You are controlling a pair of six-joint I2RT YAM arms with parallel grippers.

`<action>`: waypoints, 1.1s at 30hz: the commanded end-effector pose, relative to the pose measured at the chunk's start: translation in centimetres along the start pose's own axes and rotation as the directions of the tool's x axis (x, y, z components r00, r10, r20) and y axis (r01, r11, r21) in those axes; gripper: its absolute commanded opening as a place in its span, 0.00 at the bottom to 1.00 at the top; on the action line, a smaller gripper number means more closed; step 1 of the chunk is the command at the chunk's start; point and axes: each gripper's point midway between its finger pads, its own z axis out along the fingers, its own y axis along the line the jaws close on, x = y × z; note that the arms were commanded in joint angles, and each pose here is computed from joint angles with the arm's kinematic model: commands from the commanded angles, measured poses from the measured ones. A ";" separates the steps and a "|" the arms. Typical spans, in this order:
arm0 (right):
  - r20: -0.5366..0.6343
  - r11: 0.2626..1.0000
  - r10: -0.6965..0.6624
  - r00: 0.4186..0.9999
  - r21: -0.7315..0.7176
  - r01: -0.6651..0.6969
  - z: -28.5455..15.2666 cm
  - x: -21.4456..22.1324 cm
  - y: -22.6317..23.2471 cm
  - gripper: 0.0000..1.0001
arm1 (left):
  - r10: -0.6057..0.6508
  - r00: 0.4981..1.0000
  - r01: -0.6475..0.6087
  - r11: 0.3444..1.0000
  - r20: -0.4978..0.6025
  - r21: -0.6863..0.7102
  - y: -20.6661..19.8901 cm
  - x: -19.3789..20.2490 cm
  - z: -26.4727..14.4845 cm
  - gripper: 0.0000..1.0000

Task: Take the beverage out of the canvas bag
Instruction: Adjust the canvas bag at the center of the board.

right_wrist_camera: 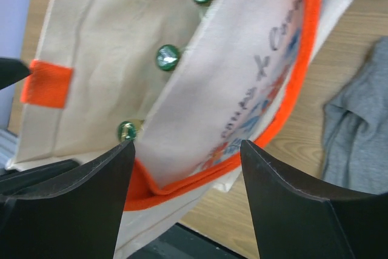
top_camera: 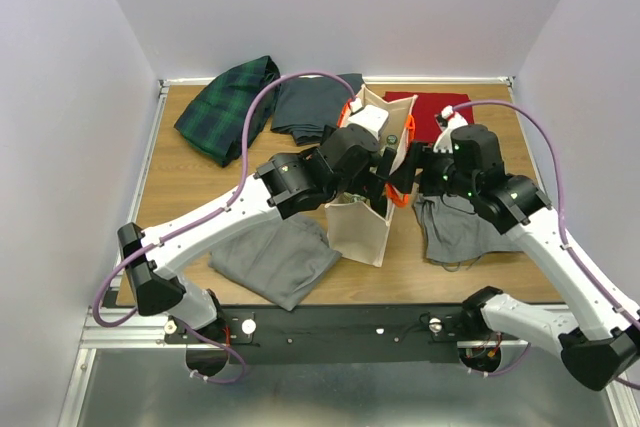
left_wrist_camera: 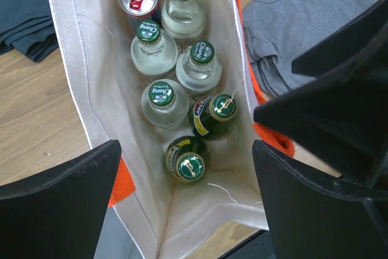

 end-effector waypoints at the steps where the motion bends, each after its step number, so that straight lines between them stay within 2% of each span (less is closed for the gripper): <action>1: 0.101 1.000 0.027 0.994 0.012 -0.029 -1.5 -2.6 1.8 0.79 | 0.005 0.999 -0.003 0.999 0.033 -0.039 0.6 -1.0 -0.3 0.99; 8: 0.119 0.999 0.033 0.992 -0.031 -0.030 -3.4 -3.3 3.4 0.78 | -0.002 0.999 0.004 0.999 0.040 -0.040 0.8 -1.2 -0.2 0.99; 12: -0.018 0.999 0.025 1.000 0.047 -0.024 -1.5 0.2 1.9 0.76 | -0.006 0.999 0.008 0.999 0.044 -0.036 0.7 -1.5 -0.1 0.99; 18: -0.007 0.984 0.057 0.998 0.166 -0.056 -3.4 1.8 -0.2 0.73 | -0.015 0.999 0.018 0.998 0.036 -0.065 1.4 -1.5 -0.3 0.99; 23: 0.002 0.979 0.071 0.997 0.190 -0.070 -4.2 1.9 -0.7 0.71 | -0.025 0.999 0.027 0.998 0.039 -0.049 1.2 -1.7 -0.2 0.99; 30: -0.056 0.990 0.085 0.995 0.121 -0.078 -2.9 3.8 0.1 0.68 | -0.030 0.999 0.031 0.999 0.033 -0.034 0.8 -1.8 -0.1 0.99; 31: -0.064 0.991 0.085 0.994 0.112 -0.077 -2.7 4.0 0.3 0.67 | -0.028 0.999 0.029 0.999 0.030 -0.034 0.8 -1.7 -0.1 0.99; 33: -0.083 0.993 0.083 0.993 0.093 -0.075 -2.4 4.5 0.5 0.55 | -0.029 0.999 0.029 0.999 0.027 -0.032 0.8 -1.5 0.0 0.99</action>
